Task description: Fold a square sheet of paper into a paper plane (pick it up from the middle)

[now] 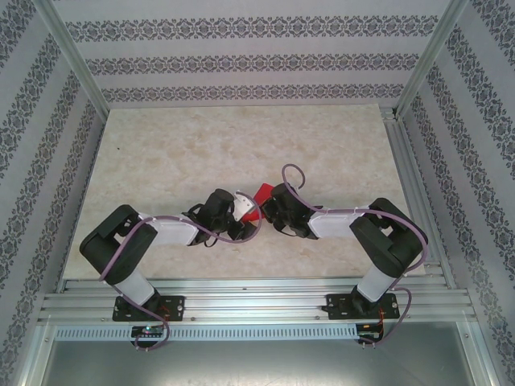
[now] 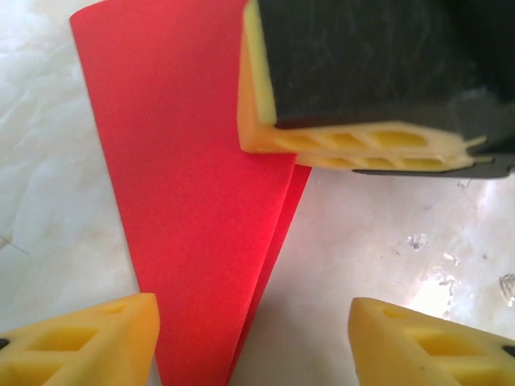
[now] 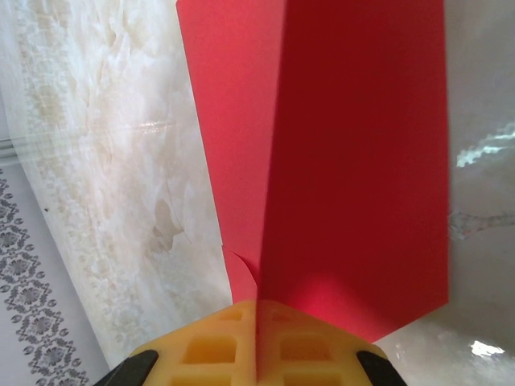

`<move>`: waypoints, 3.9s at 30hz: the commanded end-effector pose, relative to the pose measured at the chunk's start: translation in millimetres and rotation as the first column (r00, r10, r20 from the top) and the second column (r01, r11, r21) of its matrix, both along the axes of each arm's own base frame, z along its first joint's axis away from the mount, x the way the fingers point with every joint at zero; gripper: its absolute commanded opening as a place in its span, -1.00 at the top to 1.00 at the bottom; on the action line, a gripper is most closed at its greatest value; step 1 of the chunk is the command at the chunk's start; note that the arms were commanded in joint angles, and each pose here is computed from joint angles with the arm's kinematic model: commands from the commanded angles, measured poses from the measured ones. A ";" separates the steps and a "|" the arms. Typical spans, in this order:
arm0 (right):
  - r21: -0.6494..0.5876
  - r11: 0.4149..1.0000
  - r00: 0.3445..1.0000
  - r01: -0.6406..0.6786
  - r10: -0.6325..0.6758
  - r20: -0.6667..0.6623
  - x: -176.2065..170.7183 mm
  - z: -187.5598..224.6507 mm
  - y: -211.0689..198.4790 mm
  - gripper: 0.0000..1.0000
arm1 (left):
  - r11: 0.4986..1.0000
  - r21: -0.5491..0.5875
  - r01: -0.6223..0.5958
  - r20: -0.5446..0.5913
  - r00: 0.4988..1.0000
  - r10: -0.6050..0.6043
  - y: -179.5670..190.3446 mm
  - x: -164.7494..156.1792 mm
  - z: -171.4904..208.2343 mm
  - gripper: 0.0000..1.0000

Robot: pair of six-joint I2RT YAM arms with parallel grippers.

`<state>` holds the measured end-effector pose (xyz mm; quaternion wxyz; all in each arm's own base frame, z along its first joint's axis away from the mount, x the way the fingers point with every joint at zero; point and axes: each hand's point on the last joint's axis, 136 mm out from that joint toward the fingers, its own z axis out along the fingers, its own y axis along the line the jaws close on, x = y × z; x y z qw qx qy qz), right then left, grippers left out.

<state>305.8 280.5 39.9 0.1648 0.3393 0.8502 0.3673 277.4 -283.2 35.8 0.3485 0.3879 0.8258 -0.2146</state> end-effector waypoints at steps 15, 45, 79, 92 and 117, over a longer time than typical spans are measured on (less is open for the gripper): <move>0.093 0.996 1.000 0.011 -0.010 -0.013 1.8 3.8 8.0 0.79 | 0.996 -0.060 0.064 0.167 0.985 -0.054 -24.5 16.7 12.5 0.38; -0.133 0.931 0.887 -0.339 0.364 0.284 8.4 24.6 -19.7 0.35 | 0.895 -0.359 -0.266 -0.218 0.956 0.196 -14.3 7.2 20.6 0.92; -0.237 0.868 0.858 -0.436 0.481 0.182 7.1 -16.8 -4.4 -0.05 | 0.752 -0.363 -0.550 -0.562 0.773 0.294 12.1 21.2 -3.6 0.96; -0.163 0.859 0.807 -0.485 0.511 0.297 8.9 34.2 20.6 0.01 | 0.771 -0.380 -0.512 -0.550 0.795 0.257 7.9 19.0 14.7 0.95; -0.153 0.911 0.908 -0.382 0.401 0.122 13.0 -24.4 4.9 0.08 | 0.808 -0.339 -0.482 -0.552 0.797 0.244 6.4 16.3 10.3 0.37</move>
